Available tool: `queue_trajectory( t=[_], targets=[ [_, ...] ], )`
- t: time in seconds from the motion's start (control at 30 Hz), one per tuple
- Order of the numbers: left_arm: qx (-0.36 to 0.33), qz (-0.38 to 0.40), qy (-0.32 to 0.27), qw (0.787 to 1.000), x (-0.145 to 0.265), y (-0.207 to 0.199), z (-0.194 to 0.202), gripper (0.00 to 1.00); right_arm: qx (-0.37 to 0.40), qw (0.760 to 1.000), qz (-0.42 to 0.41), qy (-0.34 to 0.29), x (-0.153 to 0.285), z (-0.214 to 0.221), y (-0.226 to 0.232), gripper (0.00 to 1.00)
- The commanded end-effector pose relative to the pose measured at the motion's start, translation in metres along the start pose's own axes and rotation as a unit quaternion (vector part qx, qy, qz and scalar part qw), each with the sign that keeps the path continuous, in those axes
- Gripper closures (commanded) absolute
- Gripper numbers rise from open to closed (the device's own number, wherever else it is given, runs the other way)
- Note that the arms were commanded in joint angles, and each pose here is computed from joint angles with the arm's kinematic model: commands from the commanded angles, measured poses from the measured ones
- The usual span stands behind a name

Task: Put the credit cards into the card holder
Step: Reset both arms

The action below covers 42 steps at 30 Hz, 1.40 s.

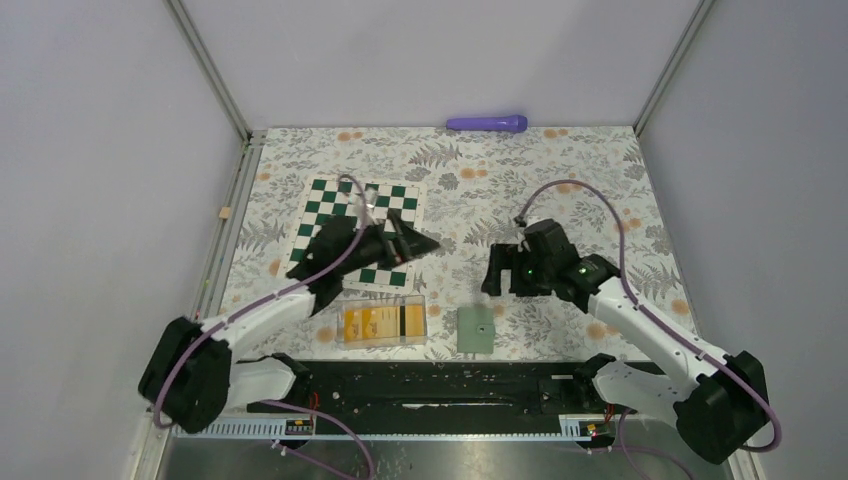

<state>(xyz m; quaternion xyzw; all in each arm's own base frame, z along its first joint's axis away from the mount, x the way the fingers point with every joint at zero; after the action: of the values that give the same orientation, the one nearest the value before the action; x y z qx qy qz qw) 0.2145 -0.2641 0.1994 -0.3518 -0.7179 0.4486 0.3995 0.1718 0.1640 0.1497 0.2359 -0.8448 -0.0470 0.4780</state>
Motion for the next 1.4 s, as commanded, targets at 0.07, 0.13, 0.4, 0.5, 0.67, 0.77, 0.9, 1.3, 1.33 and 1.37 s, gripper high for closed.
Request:
queue_trajectory(
  t=[0.07,0.13,0.4,0.5,0.67,0.77,0.9,1.3,1.33,1.37],
  targets=[
    [-0.066,-0.031,-0.203,0.977,0.085,0.023,-0.072,0.01,-0.06,0.992,0.097,-0.055,0.009,-0.023,-0.071,0.0],
    [-0.138,-0.129,-0.269,0.944,0.116,0.038,-0.087,0.01,-0.061,0.986,0.14,-0.064,0.012,-0.025,-0.096,0.01],
    [-0.267,-0.415,-0.413,0.766,0.199,0.087,-0.123,0.01,-0.098,0.959,0.22,-0.149,0.014,-0.038,-0.166,0.01],
    [-0.262,-0.449,-0.434,0.736,0.203,0.11,-0.13,0.01,-0.061,0.935,0.264,-0.227,0.013,-0.046,-0.184,0.01],
    [-0.253,-0.443,-0.479,0.714,0.199,0.151,-0.14,0.01,-0.02,0.881,0.304,-0.362,0.003,-0.04,-0.202,0.0],
    [-0.268,-0.425,-0.499,0.706,0.194,0.161,-0.146,0.01,-0.004,0.879,0.299,-0.371,0.001,-0.048,-0.202,0.01],
    [-0.315,-0.374,-0.513,0.705,0.184,0.154,-0.158,0.01,0.001,0.872,0.304,-0.384,-0.002,-0.068,-0.209,0.01],
    [-0.327,-0.384,-0.475,0.721,0.167,0.173,-0.168,0.01,0.019,0.873,0.303,-0.382,-0.022,-0.071,-0.219,0.0],
    [-0.328,-0.384,-0.477,0.719,0.167,0.173,-0.167,0.01,0.018,0.875,0.304,-0.377,-0.024,-0.071,-0.219,0.01],
    [-0.328,-0.382,-0.478,0.72,0.167,0.172,-0.167,0.01,0.019,0.874,0.301,-0.38,-0.024,-0.071,-0.219,0.01]
  ],
)
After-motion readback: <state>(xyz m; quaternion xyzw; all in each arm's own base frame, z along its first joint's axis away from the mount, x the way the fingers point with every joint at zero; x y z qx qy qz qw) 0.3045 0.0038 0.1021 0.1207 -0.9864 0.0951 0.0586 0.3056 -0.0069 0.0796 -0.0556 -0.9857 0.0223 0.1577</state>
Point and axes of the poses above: each gripper's point midway between its finger pads, its own x axis back along the fingers, its own y axis along the line the jaws close on, z = x × y, the point moved 5 cm from there along x, back along the fingers, and after that the axes turned 9 degrees about x, right-handed, at the moved point
